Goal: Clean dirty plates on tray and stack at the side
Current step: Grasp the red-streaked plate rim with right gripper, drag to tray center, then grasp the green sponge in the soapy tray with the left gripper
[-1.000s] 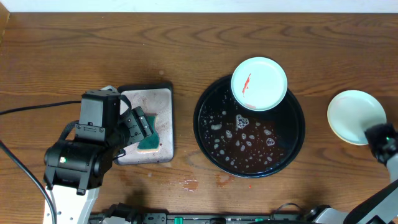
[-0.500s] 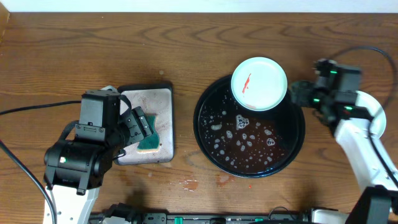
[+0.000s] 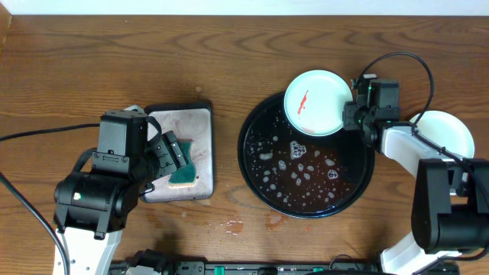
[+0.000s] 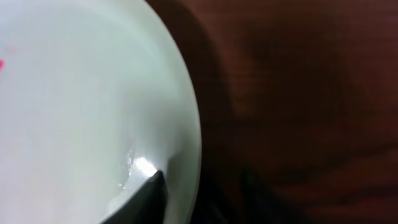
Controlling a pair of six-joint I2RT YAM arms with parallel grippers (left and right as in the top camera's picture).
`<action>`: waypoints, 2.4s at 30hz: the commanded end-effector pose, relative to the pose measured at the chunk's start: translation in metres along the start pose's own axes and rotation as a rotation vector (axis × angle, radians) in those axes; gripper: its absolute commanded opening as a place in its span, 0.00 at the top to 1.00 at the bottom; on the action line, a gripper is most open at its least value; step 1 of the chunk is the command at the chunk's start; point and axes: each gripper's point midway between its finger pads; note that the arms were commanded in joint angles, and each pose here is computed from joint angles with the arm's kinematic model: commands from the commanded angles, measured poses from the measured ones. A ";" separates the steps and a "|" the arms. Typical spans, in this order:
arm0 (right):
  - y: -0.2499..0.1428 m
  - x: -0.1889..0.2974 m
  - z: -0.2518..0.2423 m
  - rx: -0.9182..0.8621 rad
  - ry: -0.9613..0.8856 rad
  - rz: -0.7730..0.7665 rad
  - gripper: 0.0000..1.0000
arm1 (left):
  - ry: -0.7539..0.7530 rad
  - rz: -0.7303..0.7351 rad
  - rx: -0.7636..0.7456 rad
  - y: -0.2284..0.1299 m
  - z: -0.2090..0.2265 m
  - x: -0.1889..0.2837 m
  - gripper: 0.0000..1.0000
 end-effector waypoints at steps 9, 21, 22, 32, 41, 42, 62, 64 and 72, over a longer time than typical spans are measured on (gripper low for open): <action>-0.004 0.015 0.001 -0.166 -0.007 0.037 0.99 | -0.002 -0.005 -0.006 0.002 0.000 0.002 0.16; -0.046 0.097 0.031 -0.307 0.055 0.258 0.99 | -0.002 -0.005 -0.006 0.002 0.000 0.002 0.16; -0.057 0.098 0.032 -0.312 0.045 0.299 0.99 | -0.002 -0.005 -0.006 0.002 0.000 0.002 0.16; -0.138 0.089 0.042 -0.102 0.044 0.513 0.99 | -0.002 -0.005 -0.006 0.002 0.000 0.002 0.16; -0.130 0.085 0.028 0.038 -0.024 0.480 0.83 | -0.005 0.005 -0.006 -0.001 0.000 0.002 0.07; -0.126 0.087 0.034 0.033 0.005 0.474 0.80 | -0.007 0.002 -0.006 0.000 -0.001 0.002 0.06; -0.069 0.155 0.082 0.021 0.271 0.248 0.63 | 0.312 0.426 -0.051 -0.053 0.042 -0.142 0.32; -0.071 0.155 0.081 0.014 0.268 0.257 0.63 | 0.302 0.468 -0.047 -0.059 0.039 -0.161 0.36; -0.077 0.157 0.079 0.011 0.260 0.286 0.64 | 0.327 0.611 -0.065 -0.088 0.046 -0.220 0.52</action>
Point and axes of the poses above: each gripper's point midway between its finger pads, its own x axis back along the fingers, its own z axis along the line the jaws close on, y = z × x, and after that the axes turned 10 degrees about -x, right-handed
